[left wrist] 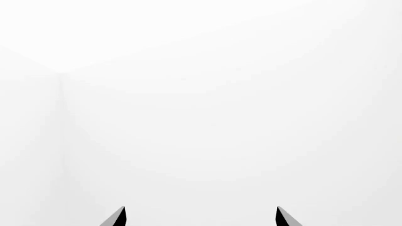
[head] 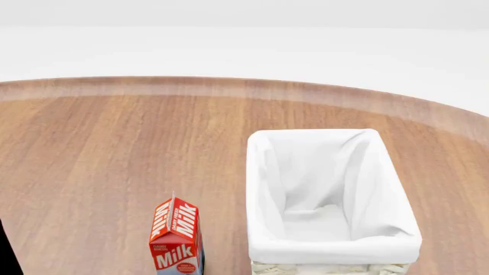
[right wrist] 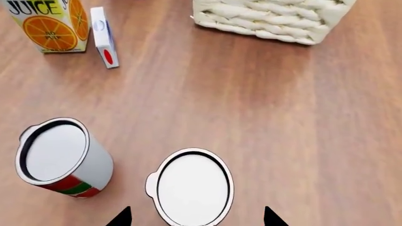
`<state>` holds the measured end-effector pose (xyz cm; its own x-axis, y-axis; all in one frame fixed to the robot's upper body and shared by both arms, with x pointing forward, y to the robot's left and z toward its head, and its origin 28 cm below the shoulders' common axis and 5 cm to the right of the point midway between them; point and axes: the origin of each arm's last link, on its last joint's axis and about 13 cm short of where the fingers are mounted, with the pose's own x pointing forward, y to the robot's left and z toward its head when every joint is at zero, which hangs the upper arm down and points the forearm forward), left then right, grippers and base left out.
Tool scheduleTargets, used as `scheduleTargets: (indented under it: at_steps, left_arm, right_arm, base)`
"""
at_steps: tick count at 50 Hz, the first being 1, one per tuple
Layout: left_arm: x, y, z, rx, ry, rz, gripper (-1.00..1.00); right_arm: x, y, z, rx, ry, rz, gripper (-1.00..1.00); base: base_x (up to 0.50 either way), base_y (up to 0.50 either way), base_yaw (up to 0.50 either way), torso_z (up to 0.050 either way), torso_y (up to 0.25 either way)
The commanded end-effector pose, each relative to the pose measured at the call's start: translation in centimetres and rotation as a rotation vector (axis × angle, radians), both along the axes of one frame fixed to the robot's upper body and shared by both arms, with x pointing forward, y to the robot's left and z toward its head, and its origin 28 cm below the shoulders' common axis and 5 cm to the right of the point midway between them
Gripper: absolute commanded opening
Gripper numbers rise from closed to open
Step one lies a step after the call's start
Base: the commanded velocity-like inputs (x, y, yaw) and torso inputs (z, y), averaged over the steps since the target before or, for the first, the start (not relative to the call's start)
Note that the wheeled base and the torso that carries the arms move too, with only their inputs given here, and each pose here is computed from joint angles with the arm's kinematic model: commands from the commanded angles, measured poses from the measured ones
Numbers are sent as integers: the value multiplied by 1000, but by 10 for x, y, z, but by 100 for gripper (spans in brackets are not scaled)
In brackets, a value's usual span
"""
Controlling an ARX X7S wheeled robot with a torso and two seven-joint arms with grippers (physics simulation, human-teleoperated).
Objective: Pick up the alphabet soup and the tomato sauce, and put them in the basket.
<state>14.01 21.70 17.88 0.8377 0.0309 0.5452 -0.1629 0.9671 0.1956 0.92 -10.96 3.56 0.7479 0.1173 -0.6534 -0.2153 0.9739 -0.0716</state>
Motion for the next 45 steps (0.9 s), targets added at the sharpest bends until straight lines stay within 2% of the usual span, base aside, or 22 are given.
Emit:
scheduleTargets:
  at_steps: [1, 45]
  left_arm:
    - [0, 0, 0, 0, 2, -1, 100]
    - [-1, 0, -1, -2, 5, 0, 100]
  right_arm:
    - [9, 1, -10, -4, 7, -3, 100]
    - [15, 4, -29, 13, 38, 18, 100]
  base:
    - [0, 0, 0, 0, 0]
    - [0, 0, 0, 0, 0]
